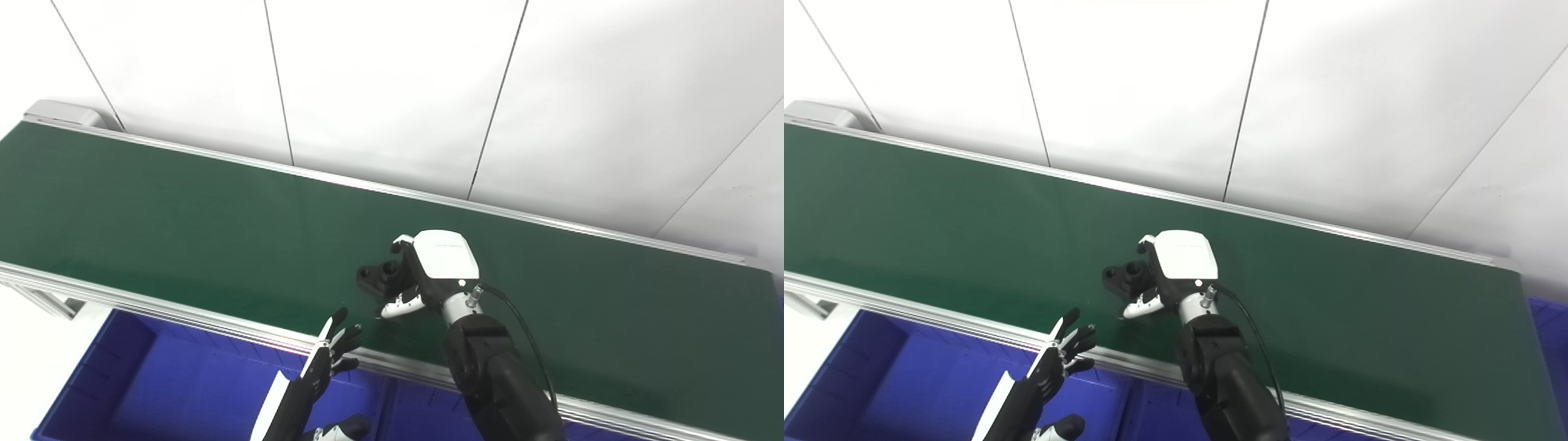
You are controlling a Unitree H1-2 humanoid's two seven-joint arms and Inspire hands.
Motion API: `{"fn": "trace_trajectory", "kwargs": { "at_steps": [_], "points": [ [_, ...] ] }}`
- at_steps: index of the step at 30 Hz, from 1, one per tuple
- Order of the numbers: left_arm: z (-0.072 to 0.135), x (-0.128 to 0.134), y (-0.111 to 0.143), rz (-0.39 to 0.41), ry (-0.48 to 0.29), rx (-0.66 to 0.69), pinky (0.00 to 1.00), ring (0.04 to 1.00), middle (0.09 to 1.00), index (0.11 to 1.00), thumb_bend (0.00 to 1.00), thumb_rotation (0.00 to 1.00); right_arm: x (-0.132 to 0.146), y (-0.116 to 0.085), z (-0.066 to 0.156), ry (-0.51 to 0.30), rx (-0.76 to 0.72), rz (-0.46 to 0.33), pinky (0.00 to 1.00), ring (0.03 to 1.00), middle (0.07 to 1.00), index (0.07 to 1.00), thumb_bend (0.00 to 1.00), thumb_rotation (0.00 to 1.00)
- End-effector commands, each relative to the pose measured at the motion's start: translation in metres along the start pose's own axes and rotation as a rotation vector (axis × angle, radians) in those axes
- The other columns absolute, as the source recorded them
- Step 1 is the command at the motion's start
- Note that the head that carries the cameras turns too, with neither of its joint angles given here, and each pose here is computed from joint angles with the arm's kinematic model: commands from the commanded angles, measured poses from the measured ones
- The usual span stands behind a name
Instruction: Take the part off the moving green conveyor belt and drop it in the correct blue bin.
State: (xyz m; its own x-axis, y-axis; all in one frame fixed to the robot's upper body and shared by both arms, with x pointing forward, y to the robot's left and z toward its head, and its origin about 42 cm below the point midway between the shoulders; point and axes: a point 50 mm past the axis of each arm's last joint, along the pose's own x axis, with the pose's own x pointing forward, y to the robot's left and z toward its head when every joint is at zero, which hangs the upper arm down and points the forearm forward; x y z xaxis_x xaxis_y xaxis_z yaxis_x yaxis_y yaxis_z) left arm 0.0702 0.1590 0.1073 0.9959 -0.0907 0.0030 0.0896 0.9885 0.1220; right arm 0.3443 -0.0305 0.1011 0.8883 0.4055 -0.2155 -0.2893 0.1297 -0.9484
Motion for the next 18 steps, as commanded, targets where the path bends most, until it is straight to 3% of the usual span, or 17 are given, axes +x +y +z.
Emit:
{"fn": "trace_trajectory", "kwargs": {
  "at_steps": [1,4,5,7,14,18],
  "points": [
    [0.011,-0.004,0.003,0.013,-0.036,-0.007,0.81,0.892,0.924,1.000,0.72,0.83,-0.004,0.023,-0.017,0.080,-0.006,0.125,0.36,0.478,0.589,0.675,0.88,0.22],
    [0.012,-0.004,0.004,0.011,-0.036,-0.004,0.81,0.892,0.925,1.000,0.72,0.83,-0.004,0.025,-0.019,0.088,0.011,0.137,0.33,0.442,0.553,0.662,0.86,0.18],
    [0.012,-0.004,0.004,0.010,-0.036,-0.001,0.81,0.893,0.924,1.000,0.71,0.83,-0.004,0.027,-0.020,0.089,0.024,0.140,0.26,0.354,0.493,0.565,0.66,0.07],
    [0.012,-0.005,0.005,0.008,-0.035,0.000,0.81,0.892,0.923,1.000,0.70,0.82,-0.006,0.030,-0.021,0.084,0.036,0.124,0.21,0.292,0.420,0.528,0.55,0.02],
    [0.010,-0.005,0.006,0.007,-0.033,0.002,0.81,0.892,0.922,1.000,0.70,0.82,-0.006,0.034,-0.019,0.071,0.039,0.080,0.21,0.282,0.403,0.520,0.52,0.00],
    [0.010,-0.004,0.006,0.007,-0.029,0.009,0.80,0.883,0.917,1.000,0.70,0.82,-0.008,0.035,-0.016,0.074,0.044,0.048,0.15,0.221,0.468,0.484,0.53,0.00]
  ]
}}
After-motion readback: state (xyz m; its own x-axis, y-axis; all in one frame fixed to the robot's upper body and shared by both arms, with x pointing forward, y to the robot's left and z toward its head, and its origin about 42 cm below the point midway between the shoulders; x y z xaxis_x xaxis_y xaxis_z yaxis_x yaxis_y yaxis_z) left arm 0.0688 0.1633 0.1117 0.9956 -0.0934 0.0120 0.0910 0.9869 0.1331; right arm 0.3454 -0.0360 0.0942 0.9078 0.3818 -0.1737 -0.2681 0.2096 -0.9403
